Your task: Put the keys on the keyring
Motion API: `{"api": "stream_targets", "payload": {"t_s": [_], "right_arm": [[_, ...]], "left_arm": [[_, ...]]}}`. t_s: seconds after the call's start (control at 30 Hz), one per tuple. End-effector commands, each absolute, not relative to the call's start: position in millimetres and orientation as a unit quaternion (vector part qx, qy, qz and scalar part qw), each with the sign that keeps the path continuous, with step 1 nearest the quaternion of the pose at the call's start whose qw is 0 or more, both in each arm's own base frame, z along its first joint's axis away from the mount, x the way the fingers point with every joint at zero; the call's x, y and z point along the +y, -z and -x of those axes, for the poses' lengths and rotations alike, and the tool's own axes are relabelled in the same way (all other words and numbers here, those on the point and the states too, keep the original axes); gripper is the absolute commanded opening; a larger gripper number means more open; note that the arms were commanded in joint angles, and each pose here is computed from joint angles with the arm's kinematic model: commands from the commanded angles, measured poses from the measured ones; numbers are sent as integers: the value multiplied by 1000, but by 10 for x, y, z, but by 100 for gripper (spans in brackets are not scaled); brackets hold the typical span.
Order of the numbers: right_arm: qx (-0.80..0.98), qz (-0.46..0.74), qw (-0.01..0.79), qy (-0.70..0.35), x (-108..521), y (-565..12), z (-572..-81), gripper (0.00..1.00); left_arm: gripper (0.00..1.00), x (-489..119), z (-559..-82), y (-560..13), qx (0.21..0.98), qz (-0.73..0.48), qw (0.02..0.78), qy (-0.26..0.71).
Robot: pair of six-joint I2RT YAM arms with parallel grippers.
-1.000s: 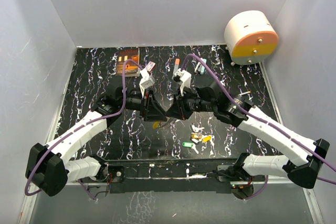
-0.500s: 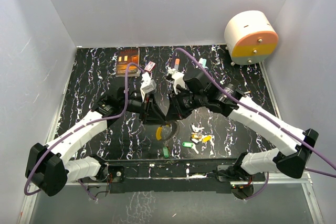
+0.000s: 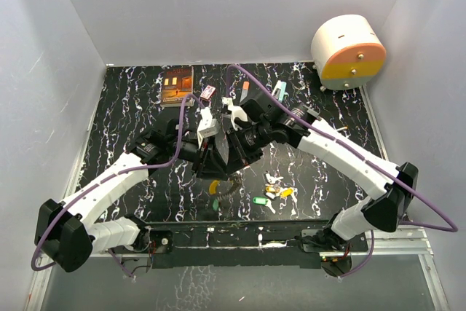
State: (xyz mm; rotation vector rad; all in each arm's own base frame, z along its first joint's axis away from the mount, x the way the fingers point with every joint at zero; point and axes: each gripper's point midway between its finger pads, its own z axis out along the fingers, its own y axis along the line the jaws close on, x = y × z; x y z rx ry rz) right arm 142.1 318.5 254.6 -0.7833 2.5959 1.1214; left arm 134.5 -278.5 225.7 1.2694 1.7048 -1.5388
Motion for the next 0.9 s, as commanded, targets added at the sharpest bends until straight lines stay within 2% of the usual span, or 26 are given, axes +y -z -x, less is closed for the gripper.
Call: {"api": "stream_targets", "payload": {"t_s": [0.0, 0.27, 0.53, 0.63, 0.77, 0.87], "right_arm": [[853, 269, 77, -440, 3242, -2929, -1305, 8], [843, 265, 56, -465, 3319, -2912, -1317, 8], [842, 263, 61, -467, 3343, -2914, -1351, 8], [841, 264, 61, -468, 3341, -2915, -1343, 8], [839, 265, 61, -471, 3342, -2923, -1337, 8], [839, 266, 59, -471, 3341, -2917, -1329, 8]], "left_arm": [[33, -2799, -1316, -2381, 604, -495, 277, 560], [33, -2812, -1300, -2410, 593, -517, 291, 545], [31, -2881, -1267, -2484, 576, -511, 284, 571], [28, -2892, -1244, -2512, 571, -508, 280, 581], [18, -2885, -1204, -2509, 566, -511, 272, 587], [16, -2880, -1176, -2514, 563, -513, 267, 591]]}}
